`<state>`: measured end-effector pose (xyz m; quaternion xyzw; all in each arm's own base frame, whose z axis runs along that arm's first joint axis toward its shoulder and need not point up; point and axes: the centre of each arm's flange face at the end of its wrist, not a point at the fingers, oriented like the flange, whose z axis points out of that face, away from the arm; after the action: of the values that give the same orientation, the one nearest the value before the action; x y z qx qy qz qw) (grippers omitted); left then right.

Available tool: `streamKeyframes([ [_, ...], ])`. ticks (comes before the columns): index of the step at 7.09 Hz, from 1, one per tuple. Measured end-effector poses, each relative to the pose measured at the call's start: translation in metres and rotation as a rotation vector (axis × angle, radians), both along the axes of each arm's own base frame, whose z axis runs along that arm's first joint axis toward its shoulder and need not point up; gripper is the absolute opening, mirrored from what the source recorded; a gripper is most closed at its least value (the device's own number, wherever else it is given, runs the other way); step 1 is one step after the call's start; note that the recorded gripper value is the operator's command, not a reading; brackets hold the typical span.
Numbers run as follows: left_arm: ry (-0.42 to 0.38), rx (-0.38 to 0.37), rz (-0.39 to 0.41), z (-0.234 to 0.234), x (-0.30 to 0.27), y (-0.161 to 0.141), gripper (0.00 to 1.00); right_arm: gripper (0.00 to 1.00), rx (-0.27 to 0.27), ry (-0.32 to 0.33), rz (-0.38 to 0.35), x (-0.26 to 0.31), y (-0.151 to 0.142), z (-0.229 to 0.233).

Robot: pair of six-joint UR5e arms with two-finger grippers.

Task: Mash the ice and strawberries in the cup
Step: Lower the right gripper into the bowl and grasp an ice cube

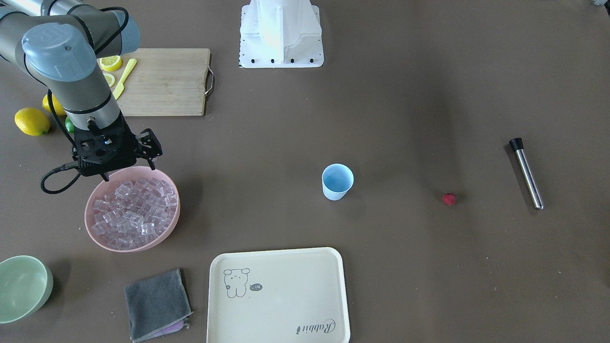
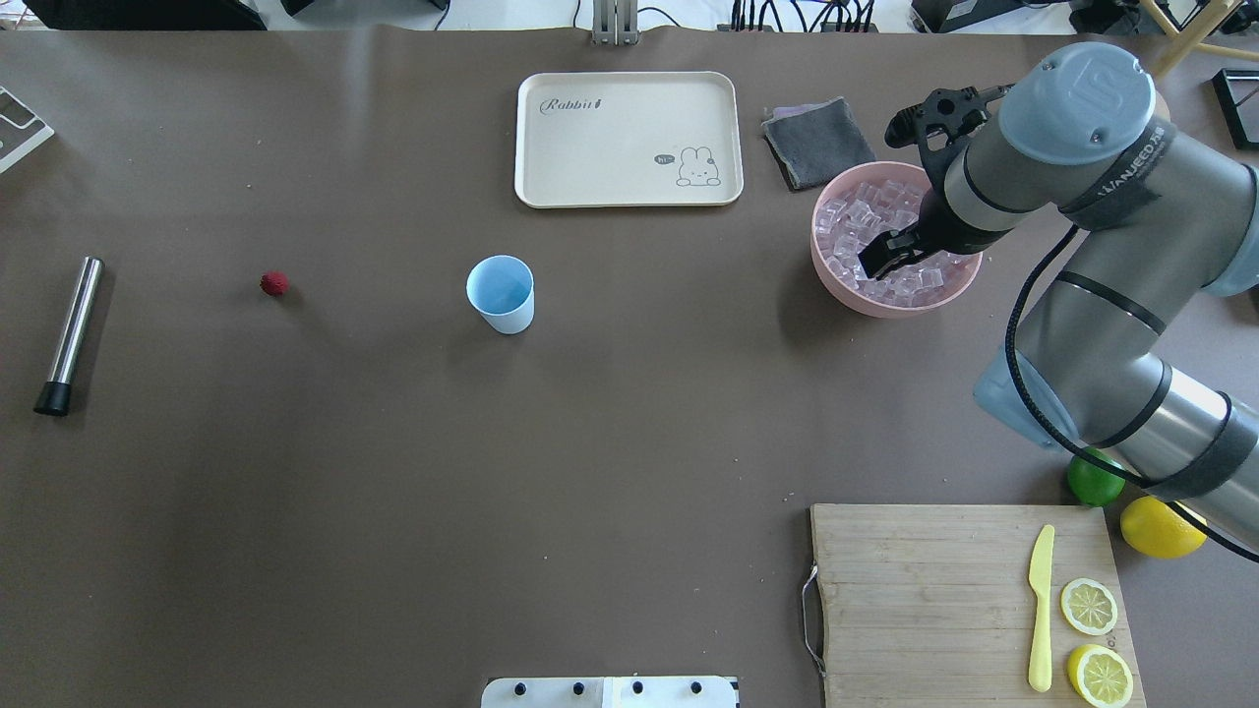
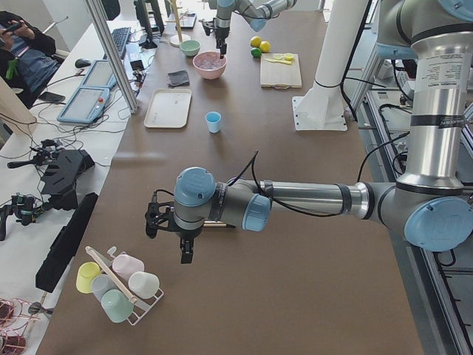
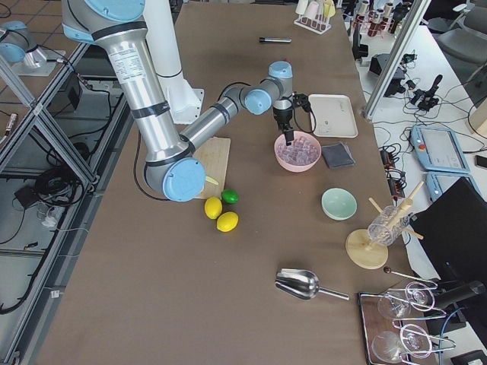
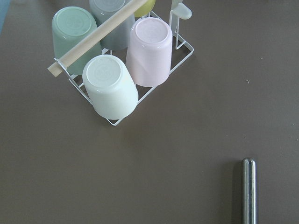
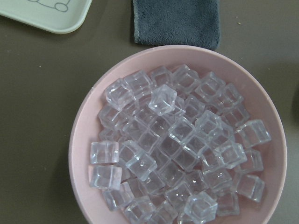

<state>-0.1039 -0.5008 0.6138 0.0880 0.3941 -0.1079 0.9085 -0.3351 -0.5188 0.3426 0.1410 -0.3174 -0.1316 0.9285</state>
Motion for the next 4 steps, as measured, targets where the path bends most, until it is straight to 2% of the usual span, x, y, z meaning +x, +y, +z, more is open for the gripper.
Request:
streamKeyframes([
  [2,0.003,-0.002,0.000,0.001,0.000,0.000,0.98,0.99,0.036,0.049,-0.048,0.000,-0.009,0.018],
  [4,0.004,-0.002,0.000,0.001,0.000,0.000,0.98,0.96,0.037,0.065,-0.058,-0.001,-0.015,0.025],
])
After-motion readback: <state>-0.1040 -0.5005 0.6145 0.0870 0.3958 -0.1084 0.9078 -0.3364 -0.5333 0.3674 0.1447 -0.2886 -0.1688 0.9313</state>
